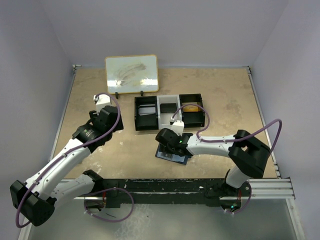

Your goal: Take the credit cards out of the card holder

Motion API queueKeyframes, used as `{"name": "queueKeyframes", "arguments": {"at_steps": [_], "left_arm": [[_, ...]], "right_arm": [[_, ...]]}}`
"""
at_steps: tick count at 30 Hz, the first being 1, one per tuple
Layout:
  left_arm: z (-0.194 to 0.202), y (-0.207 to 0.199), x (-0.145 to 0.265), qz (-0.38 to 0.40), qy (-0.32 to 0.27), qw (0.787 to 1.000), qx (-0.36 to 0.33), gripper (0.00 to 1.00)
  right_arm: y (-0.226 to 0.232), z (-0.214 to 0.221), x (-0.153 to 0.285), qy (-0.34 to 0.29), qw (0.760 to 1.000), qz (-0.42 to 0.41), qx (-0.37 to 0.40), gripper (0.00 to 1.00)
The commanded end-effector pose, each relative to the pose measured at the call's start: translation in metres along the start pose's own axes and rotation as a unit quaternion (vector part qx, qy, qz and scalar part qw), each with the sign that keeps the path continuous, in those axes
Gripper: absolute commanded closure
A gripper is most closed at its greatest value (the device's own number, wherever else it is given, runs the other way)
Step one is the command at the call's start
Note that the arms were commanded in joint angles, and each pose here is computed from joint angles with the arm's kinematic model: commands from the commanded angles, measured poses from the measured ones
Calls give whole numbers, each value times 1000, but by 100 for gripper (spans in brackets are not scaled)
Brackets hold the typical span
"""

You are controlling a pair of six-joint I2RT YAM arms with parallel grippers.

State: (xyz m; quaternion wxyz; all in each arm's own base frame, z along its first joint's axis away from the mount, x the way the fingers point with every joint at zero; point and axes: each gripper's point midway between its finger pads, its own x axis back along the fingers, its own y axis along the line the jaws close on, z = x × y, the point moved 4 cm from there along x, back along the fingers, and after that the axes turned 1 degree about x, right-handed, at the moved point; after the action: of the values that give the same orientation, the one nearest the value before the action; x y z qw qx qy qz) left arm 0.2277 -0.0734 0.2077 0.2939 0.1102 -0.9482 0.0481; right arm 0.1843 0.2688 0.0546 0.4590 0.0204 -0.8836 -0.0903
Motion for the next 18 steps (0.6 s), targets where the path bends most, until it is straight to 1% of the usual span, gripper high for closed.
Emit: {"name": "queueKeyframes", "arguments": {"at_steps": [1, 4, 6, 8, 11, 15, 18], "left_arm": [[-4, -1, -2, 0, -8, 1000, 7, 31], [-4, -1, -3, 0, -7, 1000, 6, 31], [-4, -2, -3, 1, -6, 1000, 4, 31], [-3, -2, -3, 0, -5, 1000, 4, 31], [-3, -2, -3, 1, -6, 1000, 4, 31], [-2, -4, -4, 5, -2, 1000, 1, 31], [-2, -8, -3, 21, 1, 1000, 2, 31]], "right_arm": [[-17, 22, -15, 34, 998, 44, 13, 32], [-22, 20, -19, 24, 997, 74, 20, 35], [-24, 24, -19, 32, 997, 68, 20, 40], [-21, 27, -17, 43, 998, 47, 19, 44], [-16, 26, -11, 40, 999, 11, 13, 46], [-7, 27, -11, 45, 997, -58, -4, 48], [-5, 30, -9, 48, 995, -90, -16, 47]]}}
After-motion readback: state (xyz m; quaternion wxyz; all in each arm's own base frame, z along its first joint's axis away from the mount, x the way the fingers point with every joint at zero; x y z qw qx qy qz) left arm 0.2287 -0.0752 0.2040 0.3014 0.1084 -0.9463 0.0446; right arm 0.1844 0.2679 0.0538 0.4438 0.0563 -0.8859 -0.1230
